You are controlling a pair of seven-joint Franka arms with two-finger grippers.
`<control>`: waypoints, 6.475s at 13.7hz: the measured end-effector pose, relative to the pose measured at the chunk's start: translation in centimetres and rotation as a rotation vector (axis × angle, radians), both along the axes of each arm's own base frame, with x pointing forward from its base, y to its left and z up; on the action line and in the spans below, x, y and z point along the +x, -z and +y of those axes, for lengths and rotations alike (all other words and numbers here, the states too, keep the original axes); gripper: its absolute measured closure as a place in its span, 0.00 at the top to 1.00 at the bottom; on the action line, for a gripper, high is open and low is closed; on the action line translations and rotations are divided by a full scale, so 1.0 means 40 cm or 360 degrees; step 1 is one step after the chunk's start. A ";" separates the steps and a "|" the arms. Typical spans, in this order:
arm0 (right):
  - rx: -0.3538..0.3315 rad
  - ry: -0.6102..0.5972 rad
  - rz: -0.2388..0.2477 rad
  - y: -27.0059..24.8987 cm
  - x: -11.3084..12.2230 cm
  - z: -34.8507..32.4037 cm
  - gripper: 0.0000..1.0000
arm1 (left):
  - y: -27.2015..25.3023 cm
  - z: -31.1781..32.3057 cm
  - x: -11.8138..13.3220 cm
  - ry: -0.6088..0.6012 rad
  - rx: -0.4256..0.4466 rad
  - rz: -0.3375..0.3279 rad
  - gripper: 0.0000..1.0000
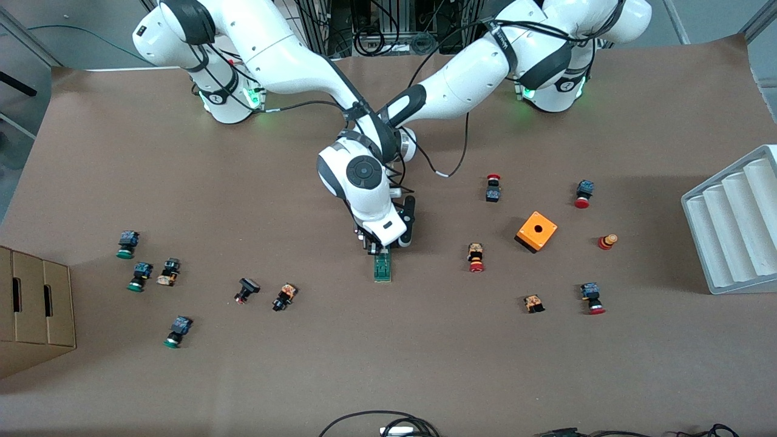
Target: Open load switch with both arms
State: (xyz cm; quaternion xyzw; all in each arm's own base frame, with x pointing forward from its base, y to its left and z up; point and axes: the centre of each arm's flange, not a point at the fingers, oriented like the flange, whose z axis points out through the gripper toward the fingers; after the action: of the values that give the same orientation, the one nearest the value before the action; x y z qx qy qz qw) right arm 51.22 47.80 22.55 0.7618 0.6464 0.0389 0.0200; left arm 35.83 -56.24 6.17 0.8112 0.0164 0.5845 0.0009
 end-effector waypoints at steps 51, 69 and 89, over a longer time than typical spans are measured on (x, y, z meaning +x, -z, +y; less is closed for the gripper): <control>0.0327 0.1790 0.0061 -0.662 0.358 -1.081 1.00 | -0.890 0.218 0.296 0.0405 0.0675 0.1508 1.00; 0.0175 0.1858 -0.0017 -0.912 0.221 -1.206 1.00 | -1.283 1.012 0.612 0.0378 0.0241 0.1984 1.00; 0.0121 0.1879 0.0069 -0.844 0.235 -1.211 1.00 | -1.255 1.291 0.514 0.0207 0.0171 0.2027 1.00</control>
State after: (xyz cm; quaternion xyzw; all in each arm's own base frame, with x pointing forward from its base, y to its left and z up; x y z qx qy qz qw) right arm 60.60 -0.64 56.32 0.9933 0.1117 0.0288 -0.0022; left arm 56.38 -4.59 56.39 0.9977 -0.0646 -0.0129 -0.0142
